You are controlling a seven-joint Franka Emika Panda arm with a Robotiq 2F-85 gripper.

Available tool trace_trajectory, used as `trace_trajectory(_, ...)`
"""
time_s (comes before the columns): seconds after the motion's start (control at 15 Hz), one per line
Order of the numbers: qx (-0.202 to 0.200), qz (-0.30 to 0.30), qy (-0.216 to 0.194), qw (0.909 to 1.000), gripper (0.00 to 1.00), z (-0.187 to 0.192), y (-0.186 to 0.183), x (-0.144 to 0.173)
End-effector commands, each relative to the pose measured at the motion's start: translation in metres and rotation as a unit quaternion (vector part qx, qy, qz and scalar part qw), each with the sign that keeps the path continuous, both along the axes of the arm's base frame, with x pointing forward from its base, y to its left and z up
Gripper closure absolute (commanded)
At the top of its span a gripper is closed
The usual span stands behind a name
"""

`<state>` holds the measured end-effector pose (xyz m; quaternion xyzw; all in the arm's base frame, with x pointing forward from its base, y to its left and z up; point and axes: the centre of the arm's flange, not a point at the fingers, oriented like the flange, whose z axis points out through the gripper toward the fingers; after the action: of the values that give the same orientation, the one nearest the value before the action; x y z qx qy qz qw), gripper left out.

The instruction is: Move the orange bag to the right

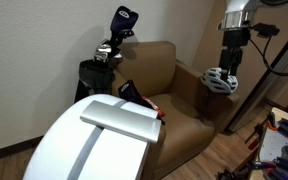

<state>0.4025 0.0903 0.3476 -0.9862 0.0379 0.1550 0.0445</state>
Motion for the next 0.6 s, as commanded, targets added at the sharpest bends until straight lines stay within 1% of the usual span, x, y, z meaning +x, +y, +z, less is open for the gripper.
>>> trace_trajectory(0.0,-0.056,0.078,0.014,0.9953,0.0,-0.034,0.007,0.048)
trace_trajectory(0.07,-0.065,0.099,0.026,0.9926,0.01,-0.056,0.006,0.066)
trace_trajectory(0.13,-0.077,0.118,0.04,0.9893,0.01,-0.07,0.004,0.071)
trace_trajectory(0.2,-0.075,0.139,0.056,0.9858,0.0,-0.086,0.004,0.079)
trace_trajectory(0.27,-0.087,0.156,0.073,0.9811,0.0,-0.103,0.005,0.086)
trace_trajectory(0.33,-0.081,0.177,0.09,0.9767,0.0,-0.122,0.006,0.094)
trace_trajectory(0.4,-0.088,0.189,0.113,0.9715,0.0,-0.141,0.005,0.102)
trace_trajectory(0.47,-0.075,0.195,0.138,0.968,0.0,-0.16,0.0,0.111)
trace_trajectory(0.53,-0.074,0.202,0.16,0.9634,0.0,-0.176,-0.002,0.12)
